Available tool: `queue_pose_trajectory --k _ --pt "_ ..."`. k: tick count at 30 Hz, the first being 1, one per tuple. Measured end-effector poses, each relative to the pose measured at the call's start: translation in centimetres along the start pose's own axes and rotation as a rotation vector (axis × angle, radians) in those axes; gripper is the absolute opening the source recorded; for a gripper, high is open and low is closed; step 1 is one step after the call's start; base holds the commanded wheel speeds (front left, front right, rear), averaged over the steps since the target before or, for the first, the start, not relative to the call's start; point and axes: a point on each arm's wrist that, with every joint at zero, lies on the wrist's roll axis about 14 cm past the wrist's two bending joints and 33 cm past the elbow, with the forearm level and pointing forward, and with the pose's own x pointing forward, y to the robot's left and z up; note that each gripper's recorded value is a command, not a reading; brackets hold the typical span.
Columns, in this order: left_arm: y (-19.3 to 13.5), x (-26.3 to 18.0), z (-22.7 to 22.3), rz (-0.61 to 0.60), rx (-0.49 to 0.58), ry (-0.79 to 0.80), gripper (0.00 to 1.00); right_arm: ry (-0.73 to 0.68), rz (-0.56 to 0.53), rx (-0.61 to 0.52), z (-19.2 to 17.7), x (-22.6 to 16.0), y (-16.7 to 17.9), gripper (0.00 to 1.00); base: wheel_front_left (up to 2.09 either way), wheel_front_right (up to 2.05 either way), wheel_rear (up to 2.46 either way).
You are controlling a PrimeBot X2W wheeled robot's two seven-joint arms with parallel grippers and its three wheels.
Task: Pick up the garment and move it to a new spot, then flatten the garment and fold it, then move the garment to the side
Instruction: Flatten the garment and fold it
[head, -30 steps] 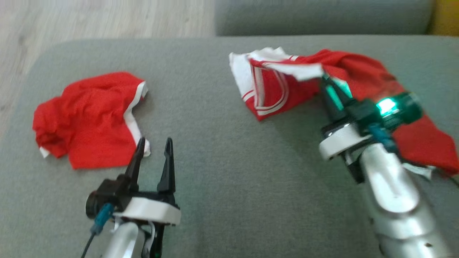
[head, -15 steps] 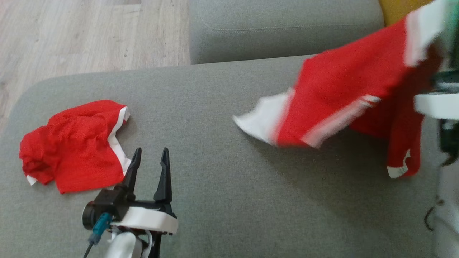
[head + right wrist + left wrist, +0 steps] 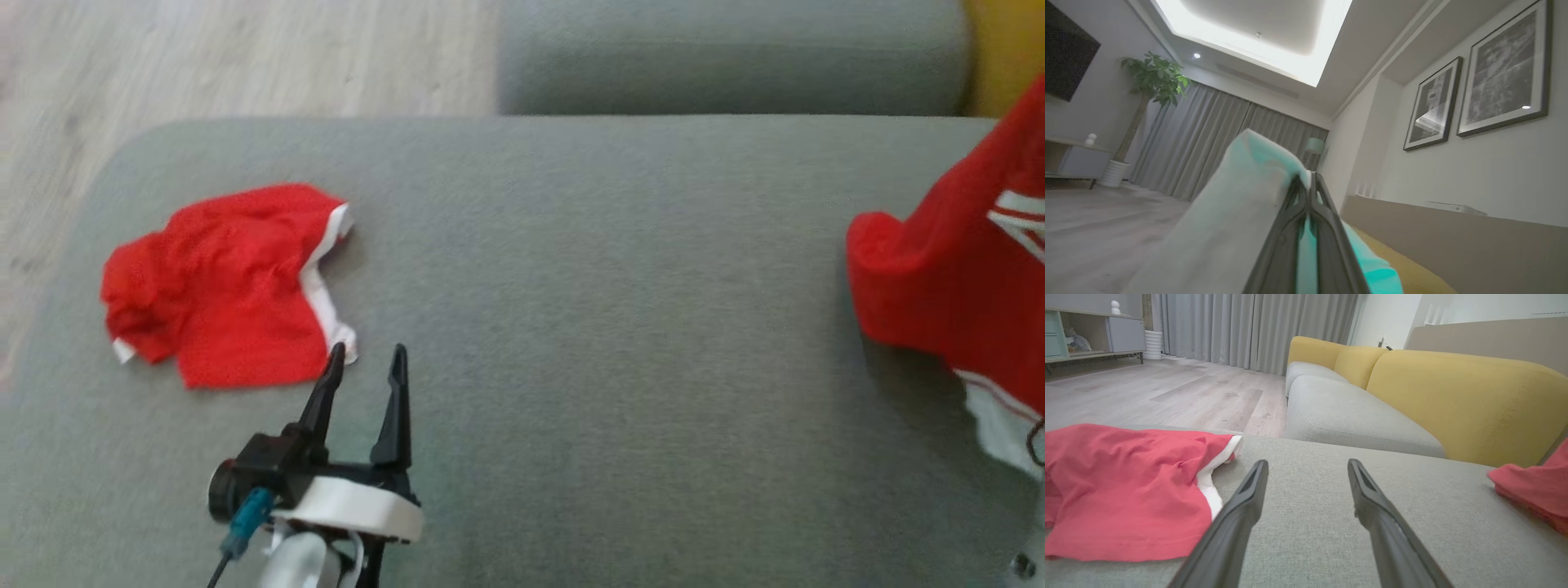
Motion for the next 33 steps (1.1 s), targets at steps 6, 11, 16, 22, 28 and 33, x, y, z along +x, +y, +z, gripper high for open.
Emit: queue_pose_trajectory --k 6,11,16,22,28,33 --pt "1.6 0.4 0.0 0.046 -0.012 0.007 1.0 0.151 0.213 0.006 -6.6 2.6 8.0 0.0 0.0 0.0 0.0" --pt "3.4 0.2 -0.4 0.102 -0.026 0.023 1.0 0.253 0.441 0.031 -10.9 3.8 17.5 0.0 0.0 0.0 0.0" --pt "5.1 -0.1 -0.7 0.159 -0.034 0.041 1.0 0.339 0.572 0.056 -13.8 5.7 24.3 0.0 0.0 0.0 0.0" --pt "6.7 -0.7 -1.4 0.222 -0.035 0.065 1.0 0.458 0.615 0.042 -17.5 7.1 27.3 1.0 0.0 0.0 0.0" --pt "6.0 0.1 -1.5 0.201 -0.045 0.066 1.0 0.558 0.621 0.018 -21.0 4.7 25.7 1.0 0.0 0.0 0.0" --pt "5.1 1.4 -1.1 0.159 -0.034 0.05 1.0 0.489 0.528 0.107 -20.1 4.5 22.4 1.0 0.0 0.0 0.0"
